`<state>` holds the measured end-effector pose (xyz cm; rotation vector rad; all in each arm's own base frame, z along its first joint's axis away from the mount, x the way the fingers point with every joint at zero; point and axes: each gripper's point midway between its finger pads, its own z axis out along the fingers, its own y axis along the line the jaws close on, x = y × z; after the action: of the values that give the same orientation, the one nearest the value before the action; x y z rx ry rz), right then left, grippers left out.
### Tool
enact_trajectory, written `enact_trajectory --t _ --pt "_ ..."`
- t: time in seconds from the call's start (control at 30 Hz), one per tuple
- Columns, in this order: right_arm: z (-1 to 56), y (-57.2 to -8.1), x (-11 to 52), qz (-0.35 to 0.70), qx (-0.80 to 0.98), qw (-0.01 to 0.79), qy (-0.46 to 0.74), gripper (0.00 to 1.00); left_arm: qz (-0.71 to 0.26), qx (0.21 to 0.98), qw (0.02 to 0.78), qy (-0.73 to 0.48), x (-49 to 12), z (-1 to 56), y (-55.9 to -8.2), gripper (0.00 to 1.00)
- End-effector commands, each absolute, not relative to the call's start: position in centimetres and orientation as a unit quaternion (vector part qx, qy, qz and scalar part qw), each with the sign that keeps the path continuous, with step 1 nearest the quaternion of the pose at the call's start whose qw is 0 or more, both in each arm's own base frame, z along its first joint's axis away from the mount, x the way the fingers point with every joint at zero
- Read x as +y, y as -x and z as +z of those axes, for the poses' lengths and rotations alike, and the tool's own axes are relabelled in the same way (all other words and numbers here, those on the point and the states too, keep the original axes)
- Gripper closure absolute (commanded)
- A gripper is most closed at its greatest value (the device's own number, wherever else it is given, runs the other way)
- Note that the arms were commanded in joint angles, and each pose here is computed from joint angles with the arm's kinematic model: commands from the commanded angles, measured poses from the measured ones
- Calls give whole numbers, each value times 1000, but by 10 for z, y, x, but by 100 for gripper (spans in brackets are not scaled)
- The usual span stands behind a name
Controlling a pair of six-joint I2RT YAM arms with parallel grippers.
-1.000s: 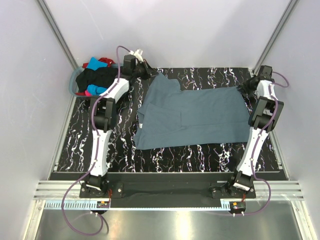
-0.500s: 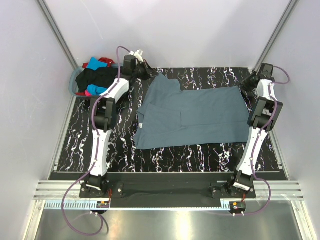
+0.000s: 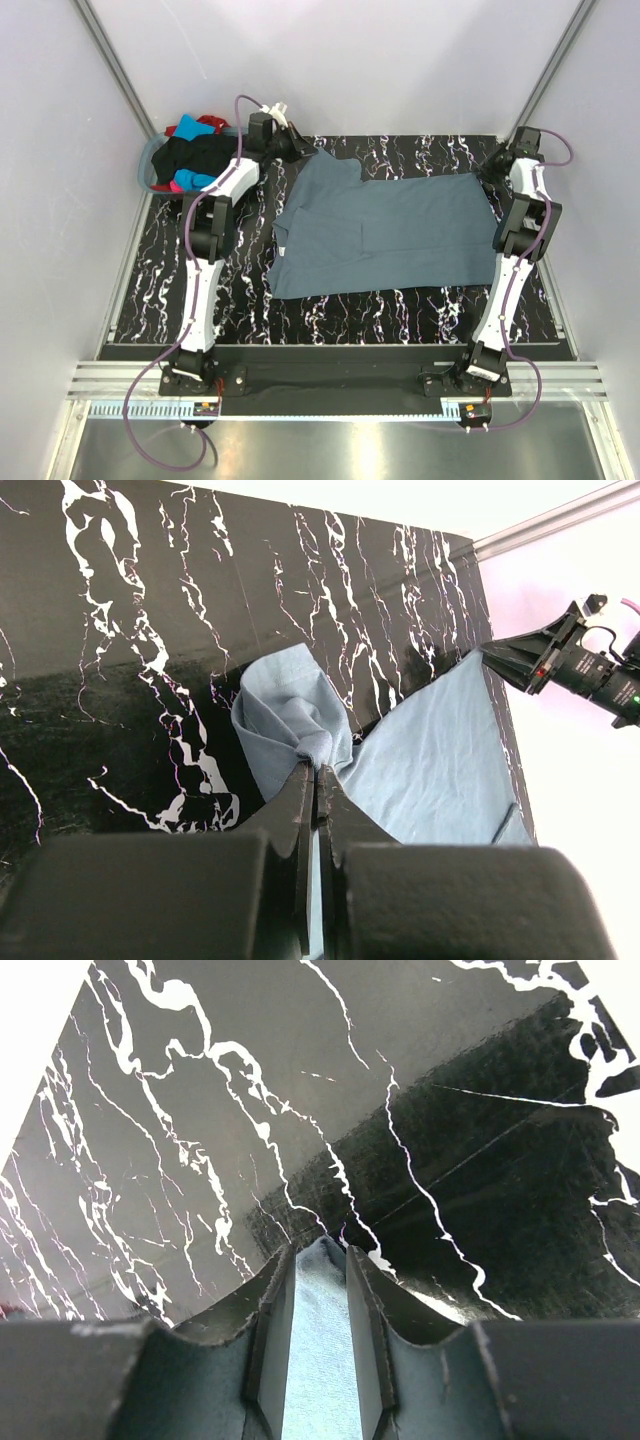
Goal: Fold and stack the t-shirts
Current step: Fold the tshirt
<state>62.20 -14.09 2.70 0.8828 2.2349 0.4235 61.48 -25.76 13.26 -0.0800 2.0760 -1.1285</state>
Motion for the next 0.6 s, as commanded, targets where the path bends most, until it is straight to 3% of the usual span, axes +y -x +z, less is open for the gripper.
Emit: enact_trajectory --t 0.0,0.1,0.27,0.57 --pt "11 -617 -141 140 870 328 -341 67 -459 790 406 6 -261 166 -618 100" --pt "10 -614 -147 122 869 327 -350 73 -458 790 407 4 -261 170 -616 100" --pt "14 -612 -159 90 867 335 -359 100 -427 805 412 -4 -251 175 -611 100" --pt "38 -622 -172 69 856 375 -349 100 -373 820 433 -23 -228 195 -574 100"
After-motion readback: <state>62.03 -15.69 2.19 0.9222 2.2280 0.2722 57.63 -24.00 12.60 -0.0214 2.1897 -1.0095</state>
